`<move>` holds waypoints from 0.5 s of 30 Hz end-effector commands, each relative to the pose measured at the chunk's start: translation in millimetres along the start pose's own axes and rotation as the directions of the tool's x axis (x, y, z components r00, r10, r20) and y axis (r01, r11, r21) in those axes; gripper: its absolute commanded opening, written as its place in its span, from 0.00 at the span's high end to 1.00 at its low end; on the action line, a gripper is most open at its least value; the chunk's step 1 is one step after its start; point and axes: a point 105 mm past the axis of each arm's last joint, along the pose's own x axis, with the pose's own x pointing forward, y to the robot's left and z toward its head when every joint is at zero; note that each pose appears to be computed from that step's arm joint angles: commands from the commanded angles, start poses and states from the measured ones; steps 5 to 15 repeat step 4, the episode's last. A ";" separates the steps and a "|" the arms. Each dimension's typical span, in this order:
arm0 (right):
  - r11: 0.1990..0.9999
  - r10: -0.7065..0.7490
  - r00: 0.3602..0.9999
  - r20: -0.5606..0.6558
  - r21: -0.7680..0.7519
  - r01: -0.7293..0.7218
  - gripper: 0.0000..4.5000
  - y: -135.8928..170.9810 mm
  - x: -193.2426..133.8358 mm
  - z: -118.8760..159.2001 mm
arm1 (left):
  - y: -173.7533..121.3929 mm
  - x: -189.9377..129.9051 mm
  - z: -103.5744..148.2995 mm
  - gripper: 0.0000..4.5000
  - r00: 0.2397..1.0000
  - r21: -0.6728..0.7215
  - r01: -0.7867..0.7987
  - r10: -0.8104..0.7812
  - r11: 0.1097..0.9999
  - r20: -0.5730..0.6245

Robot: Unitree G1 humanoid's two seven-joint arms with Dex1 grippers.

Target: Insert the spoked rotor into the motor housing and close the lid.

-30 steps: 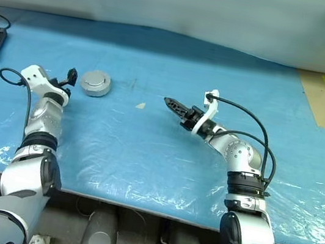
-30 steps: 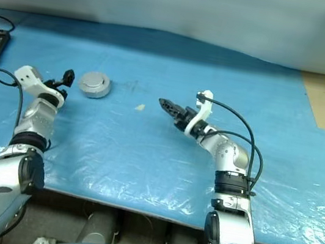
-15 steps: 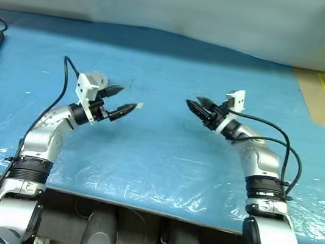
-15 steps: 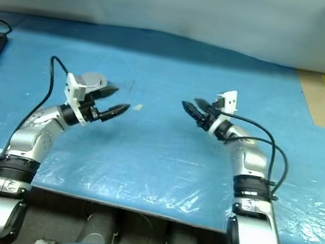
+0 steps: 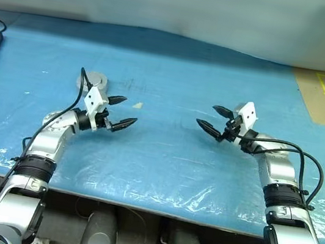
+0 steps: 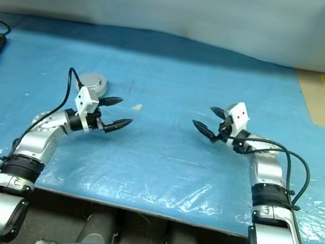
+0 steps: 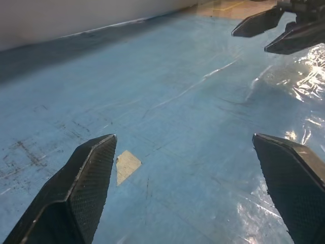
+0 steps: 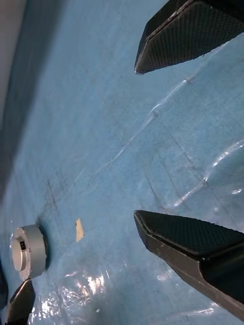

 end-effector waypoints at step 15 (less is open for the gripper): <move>1.000 0.012 0.998 0.062 -0.027 -0.011 0.01 3.8 4.5 13.7 | 7.6 1.1 13.9 0.00 0.999 0.055 -0.024 0.022 0.998 0.038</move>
